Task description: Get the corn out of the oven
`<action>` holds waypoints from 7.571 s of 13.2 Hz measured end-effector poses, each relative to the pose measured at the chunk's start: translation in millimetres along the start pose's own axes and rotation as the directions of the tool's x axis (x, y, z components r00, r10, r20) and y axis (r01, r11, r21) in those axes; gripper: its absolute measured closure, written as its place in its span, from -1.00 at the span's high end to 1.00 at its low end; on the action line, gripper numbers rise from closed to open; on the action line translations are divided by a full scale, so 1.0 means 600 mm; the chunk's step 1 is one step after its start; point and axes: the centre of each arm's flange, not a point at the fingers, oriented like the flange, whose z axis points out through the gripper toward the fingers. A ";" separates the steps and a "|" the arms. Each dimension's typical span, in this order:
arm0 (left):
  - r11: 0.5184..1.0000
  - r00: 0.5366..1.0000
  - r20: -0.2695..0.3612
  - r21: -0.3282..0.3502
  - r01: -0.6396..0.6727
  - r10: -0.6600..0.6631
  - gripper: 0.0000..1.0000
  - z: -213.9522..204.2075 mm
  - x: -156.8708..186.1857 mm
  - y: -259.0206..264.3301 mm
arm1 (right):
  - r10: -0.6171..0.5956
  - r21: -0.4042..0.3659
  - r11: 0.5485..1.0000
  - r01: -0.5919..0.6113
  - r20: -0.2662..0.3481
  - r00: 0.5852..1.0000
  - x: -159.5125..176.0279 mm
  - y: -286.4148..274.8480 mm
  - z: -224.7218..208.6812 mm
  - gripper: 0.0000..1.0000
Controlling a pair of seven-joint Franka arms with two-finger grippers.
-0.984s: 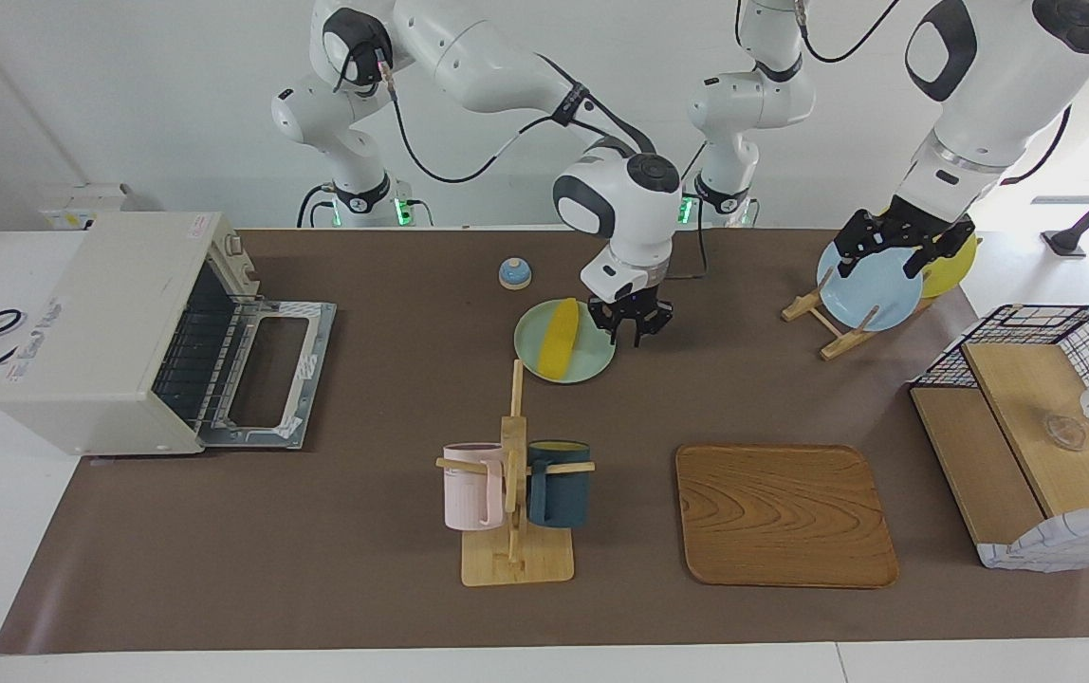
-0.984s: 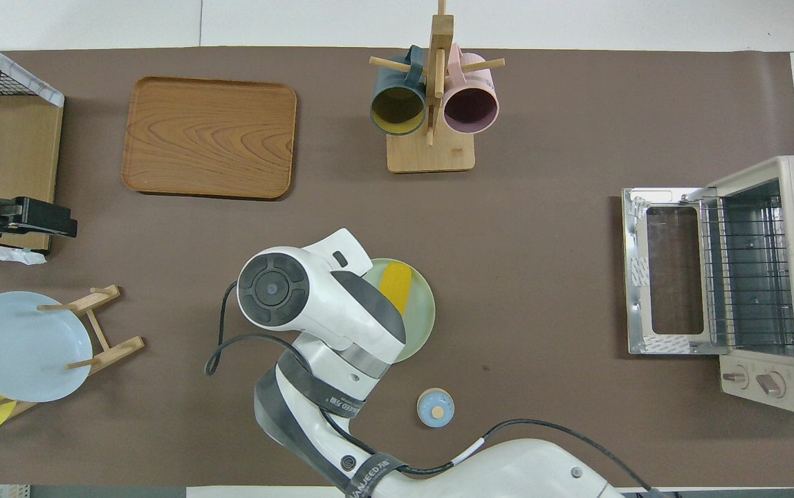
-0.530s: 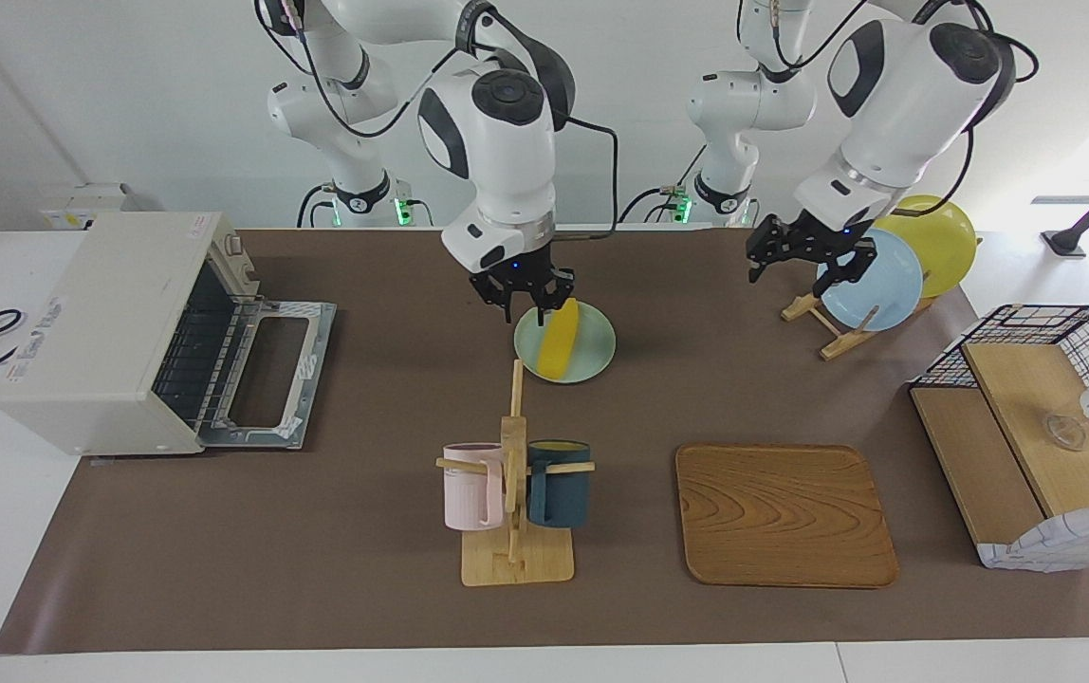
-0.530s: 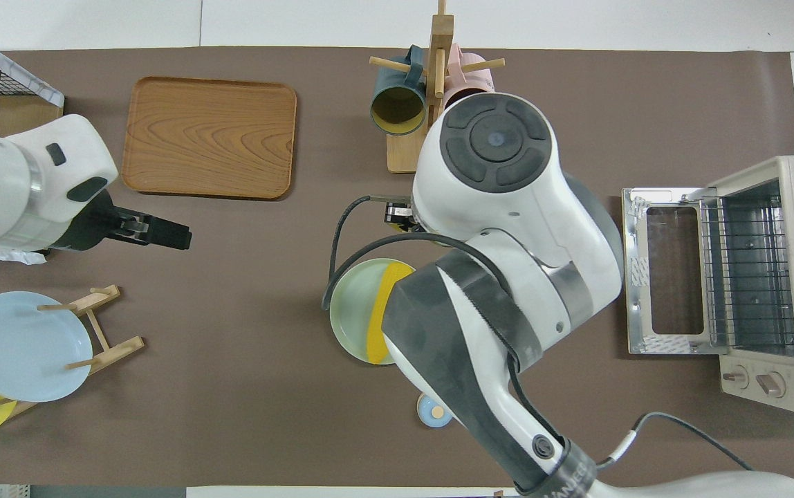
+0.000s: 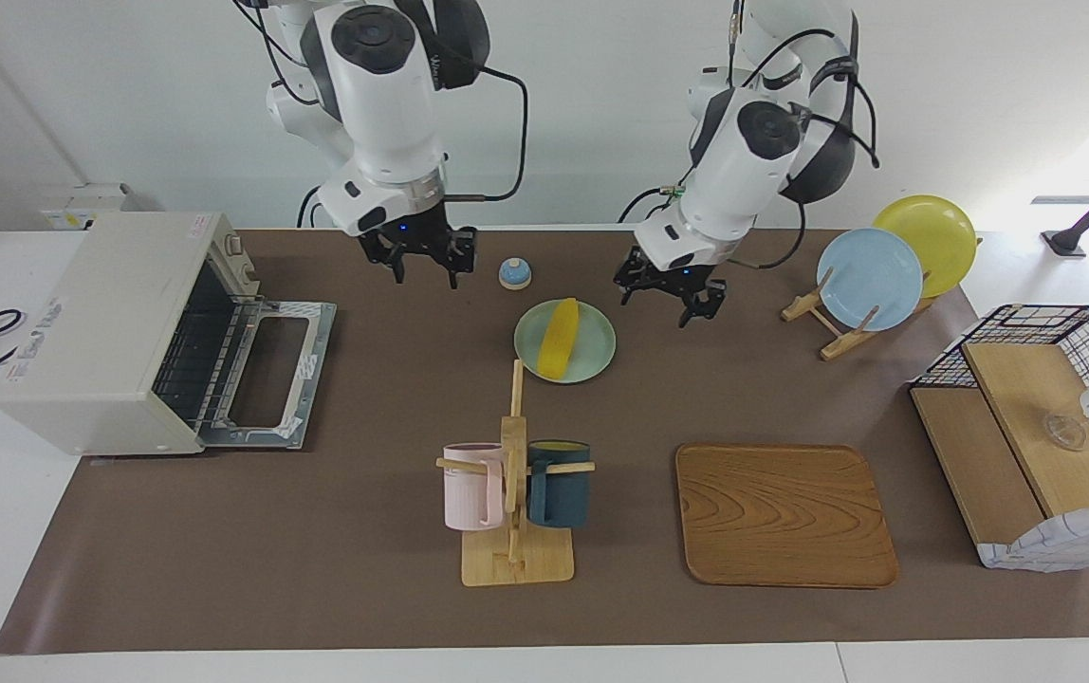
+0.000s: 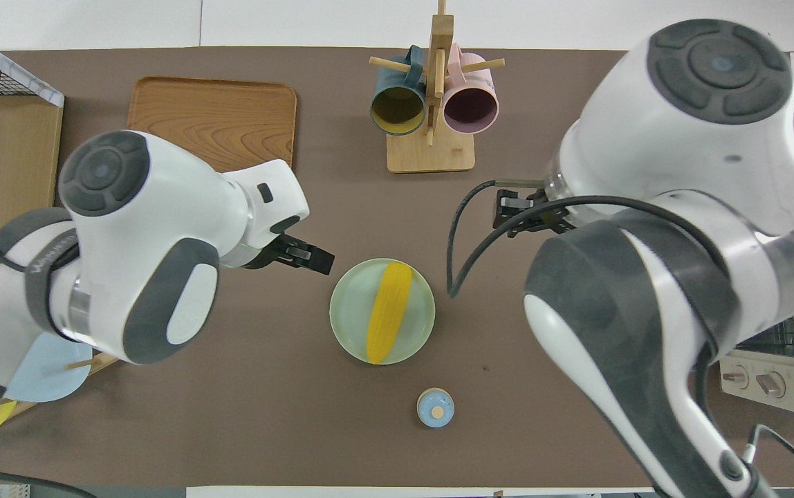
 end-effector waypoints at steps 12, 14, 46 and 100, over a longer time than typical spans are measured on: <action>0.996 0.995 0.054 0.018 0.084 -0.084 1.00 0.247 0.016 0.088 | 0.059 0.024 0.998 -0.059 0.006 0.998 0.004 0.172 -0.065 1.00; 0.996 0.994 0.056 0.019 0.088 -0.089 1.00 0.249 0.014 0.094 | 0.062 0.026 0.998 -0.062 0.001 0.998 0.002 0.176 -0.070 1.00; 0.947 0.948 -0.025 0.044 0.317 -0.316 0.13 0.042 0.118 -0.230 | -0.058 0.042 0.998 0.056 0.038 0.998 -0.035 0.262 -0.106 1.00; 0.928 0.932 0.046 0.127 0.352 -0.359 1.00 -0.297 -0.128 -0.344 | -0.162 -0.268 0.946 0.180 0.089 0.983 -0.013 0.354 0.241 -0.98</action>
